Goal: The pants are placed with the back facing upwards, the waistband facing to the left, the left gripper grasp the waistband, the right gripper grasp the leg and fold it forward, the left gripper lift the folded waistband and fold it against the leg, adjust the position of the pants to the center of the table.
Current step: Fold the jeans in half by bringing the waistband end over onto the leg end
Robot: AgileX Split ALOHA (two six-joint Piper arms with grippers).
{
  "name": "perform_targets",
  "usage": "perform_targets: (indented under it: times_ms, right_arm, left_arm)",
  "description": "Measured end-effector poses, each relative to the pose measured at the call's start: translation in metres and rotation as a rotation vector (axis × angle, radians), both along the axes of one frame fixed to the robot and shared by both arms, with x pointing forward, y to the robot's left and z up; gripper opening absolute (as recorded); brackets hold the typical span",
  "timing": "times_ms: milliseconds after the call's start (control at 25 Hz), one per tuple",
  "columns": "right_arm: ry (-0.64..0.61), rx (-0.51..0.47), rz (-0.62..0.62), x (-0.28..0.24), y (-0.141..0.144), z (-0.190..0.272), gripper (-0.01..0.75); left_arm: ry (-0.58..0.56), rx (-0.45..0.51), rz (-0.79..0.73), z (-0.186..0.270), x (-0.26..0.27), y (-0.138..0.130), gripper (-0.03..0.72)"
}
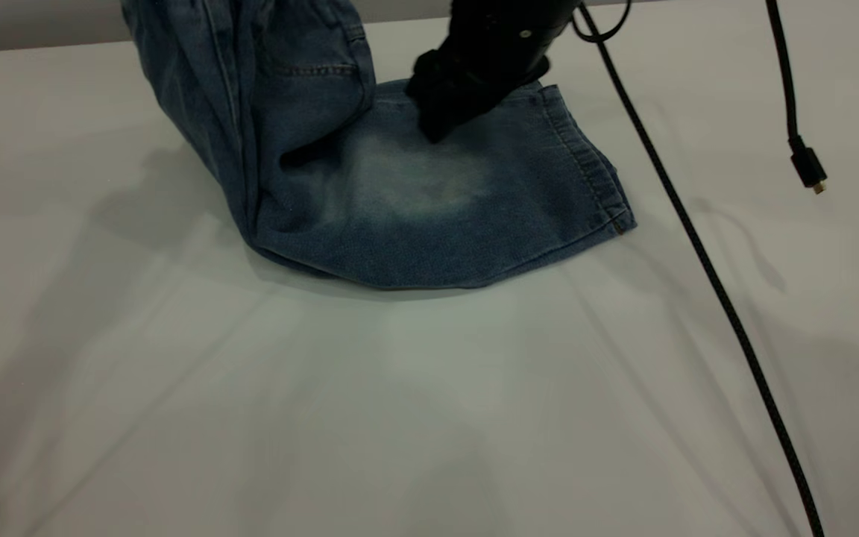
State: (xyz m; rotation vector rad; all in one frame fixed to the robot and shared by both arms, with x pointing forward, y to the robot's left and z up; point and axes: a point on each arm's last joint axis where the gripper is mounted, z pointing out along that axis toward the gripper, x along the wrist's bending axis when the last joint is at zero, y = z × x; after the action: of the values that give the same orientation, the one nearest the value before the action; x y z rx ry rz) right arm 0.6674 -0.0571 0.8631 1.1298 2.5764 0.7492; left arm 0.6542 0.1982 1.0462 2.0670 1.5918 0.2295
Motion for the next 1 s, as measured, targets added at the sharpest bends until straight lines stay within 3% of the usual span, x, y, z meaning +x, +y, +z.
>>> perform_targets:
  times_ms: [440, 1000]
  right_arm:
    - [0.085, -0.208, -0.058, -0.002, -0.022, -0.029, 0.425]
    - [0.164, -0.184, -0.091, -0.009, -0.021, -0.021, 0.424]
  left_arm:
    - [-0.016, -0.004, -0.007, 0.002, 0.000, -0.004, 0.034]
    - [-0.074, -0.024, -0.165, 0.005, -0.011, -0.054, 0.034]
